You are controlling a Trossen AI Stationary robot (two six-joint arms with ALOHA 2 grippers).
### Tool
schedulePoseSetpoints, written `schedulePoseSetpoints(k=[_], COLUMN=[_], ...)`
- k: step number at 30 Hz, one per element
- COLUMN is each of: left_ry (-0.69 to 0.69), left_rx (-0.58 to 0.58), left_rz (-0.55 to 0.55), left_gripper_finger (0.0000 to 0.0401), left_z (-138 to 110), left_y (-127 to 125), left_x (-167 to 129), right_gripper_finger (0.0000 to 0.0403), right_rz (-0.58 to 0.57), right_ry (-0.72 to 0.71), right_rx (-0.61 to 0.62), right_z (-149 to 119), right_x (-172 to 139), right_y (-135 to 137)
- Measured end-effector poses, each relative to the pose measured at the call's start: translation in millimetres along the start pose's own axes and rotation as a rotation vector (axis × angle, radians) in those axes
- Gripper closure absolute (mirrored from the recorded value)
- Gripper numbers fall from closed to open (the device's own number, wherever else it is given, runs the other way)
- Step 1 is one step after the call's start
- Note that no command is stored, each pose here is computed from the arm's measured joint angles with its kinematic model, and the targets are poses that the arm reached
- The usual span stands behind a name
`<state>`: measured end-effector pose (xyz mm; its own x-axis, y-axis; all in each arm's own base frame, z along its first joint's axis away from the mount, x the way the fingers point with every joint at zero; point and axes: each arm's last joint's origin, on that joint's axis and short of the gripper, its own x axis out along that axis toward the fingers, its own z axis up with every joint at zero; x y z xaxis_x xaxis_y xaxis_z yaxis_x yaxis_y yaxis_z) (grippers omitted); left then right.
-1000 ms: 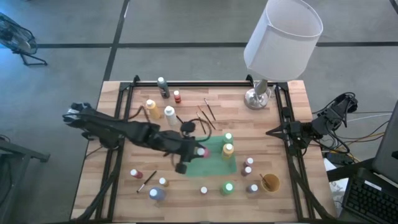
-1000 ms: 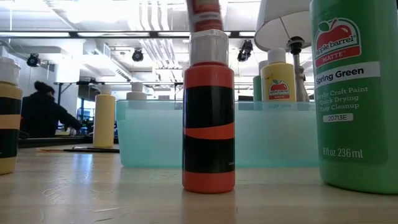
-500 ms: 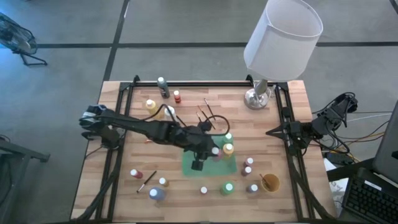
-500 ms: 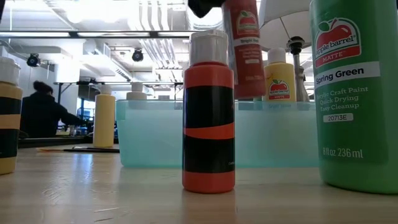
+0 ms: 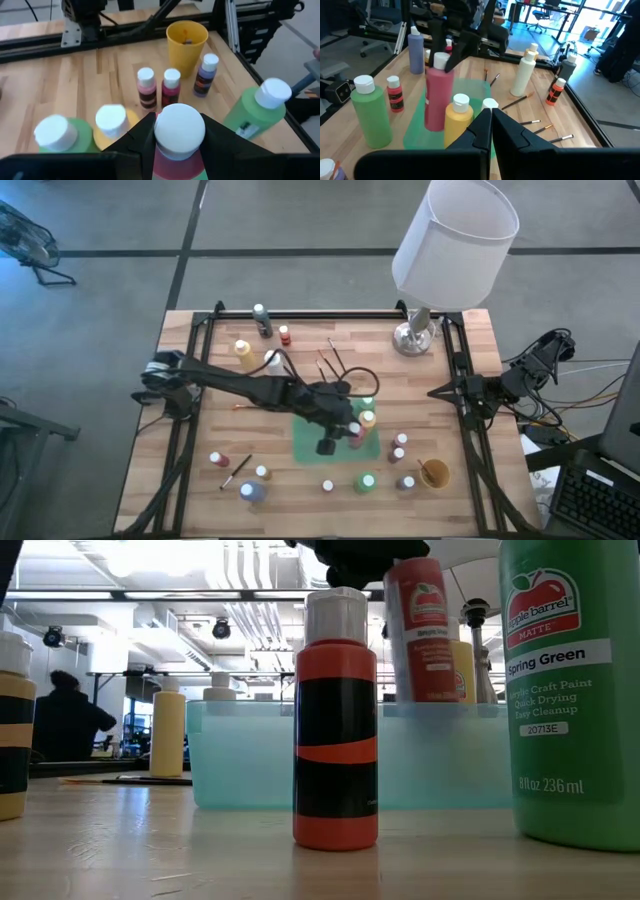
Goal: Pick & Place Paint Supplies
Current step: Put the light pink paint bottle into the green bin
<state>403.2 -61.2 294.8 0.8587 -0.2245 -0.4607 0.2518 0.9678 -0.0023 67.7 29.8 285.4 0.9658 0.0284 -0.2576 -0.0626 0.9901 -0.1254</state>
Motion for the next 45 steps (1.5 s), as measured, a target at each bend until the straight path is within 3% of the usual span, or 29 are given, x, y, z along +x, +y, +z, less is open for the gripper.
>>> schedulePoseSetpoints(k=[15, 45], left_ry=[-0.044, -0.043], left_rx=[-0.038, 0.001], left_rz=[-0.012, -0.010], left_gripper_finger=[0.0277, 0.0277], left_z=[-5, -21], left_y=[1, 6], left_x=[18, 41], right_gripper_finger=[0.0394, 0.0394], right_rz=[0.000, 0.000], right_ry=[0.000, 0.001], right_rx=[0.000, -0.001], right_z=[0, 0], right_x=[0, 0], right_y=[0, 0])
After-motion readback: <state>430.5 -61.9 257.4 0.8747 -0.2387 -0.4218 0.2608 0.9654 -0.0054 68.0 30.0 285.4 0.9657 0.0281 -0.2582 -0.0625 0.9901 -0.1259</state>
